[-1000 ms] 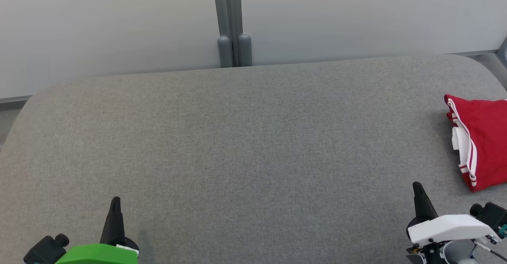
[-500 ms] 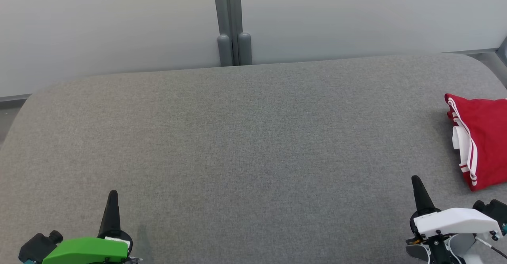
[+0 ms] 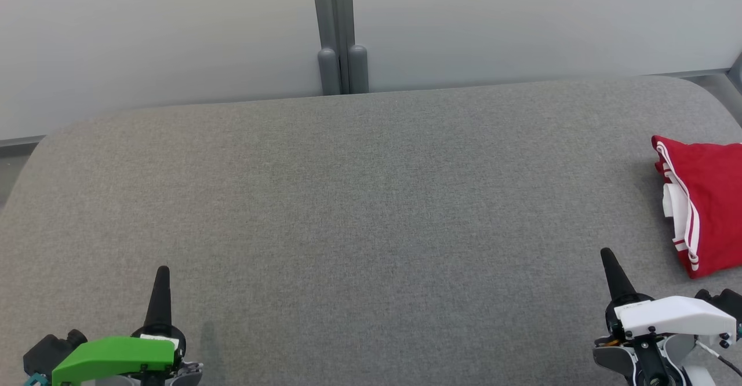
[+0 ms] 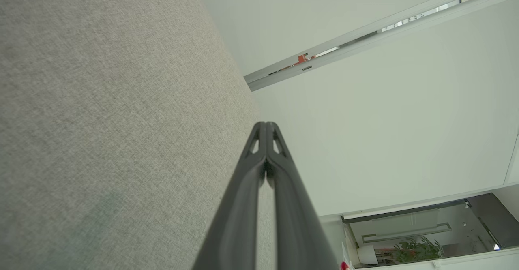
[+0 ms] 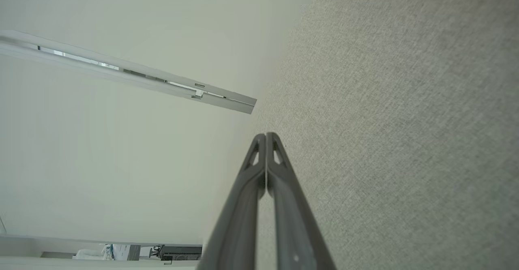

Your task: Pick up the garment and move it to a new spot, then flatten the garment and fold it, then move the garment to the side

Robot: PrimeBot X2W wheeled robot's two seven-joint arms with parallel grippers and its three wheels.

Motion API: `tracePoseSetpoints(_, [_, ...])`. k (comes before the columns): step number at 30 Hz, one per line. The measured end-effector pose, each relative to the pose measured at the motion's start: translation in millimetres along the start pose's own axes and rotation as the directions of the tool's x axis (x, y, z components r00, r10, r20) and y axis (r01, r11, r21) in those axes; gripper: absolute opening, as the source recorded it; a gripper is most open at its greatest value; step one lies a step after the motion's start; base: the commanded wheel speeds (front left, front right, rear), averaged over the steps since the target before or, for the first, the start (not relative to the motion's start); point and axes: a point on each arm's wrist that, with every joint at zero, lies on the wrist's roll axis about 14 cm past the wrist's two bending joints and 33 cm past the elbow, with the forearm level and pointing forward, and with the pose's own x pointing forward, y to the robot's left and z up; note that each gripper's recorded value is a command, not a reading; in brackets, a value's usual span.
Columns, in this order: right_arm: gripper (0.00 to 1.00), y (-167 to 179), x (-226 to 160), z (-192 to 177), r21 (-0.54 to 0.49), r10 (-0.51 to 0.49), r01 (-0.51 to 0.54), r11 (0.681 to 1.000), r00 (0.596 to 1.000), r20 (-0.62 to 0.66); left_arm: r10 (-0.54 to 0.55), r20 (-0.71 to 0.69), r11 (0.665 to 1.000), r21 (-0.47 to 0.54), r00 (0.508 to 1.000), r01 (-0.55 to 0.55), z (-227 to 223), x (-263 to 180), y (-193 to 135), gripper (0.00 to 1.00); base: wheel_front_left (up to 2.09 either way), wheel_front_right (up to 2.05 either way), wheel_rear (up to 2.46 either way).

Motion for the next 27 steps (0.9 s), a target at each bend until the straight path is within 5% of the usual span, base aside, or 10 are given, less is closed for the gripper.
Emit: tracePoseSetpoints(27, [0.00, 15.6, 9.1, 3.6, 0.235, 0.051, -0.048, 0.971, 0.999, -0.005, -0.044, -0.003, 0.976, -0.213, 0.999, 0.042, 5.9, 11.1, -14.2, 0.00, 0.00, 0.00, 0.00])
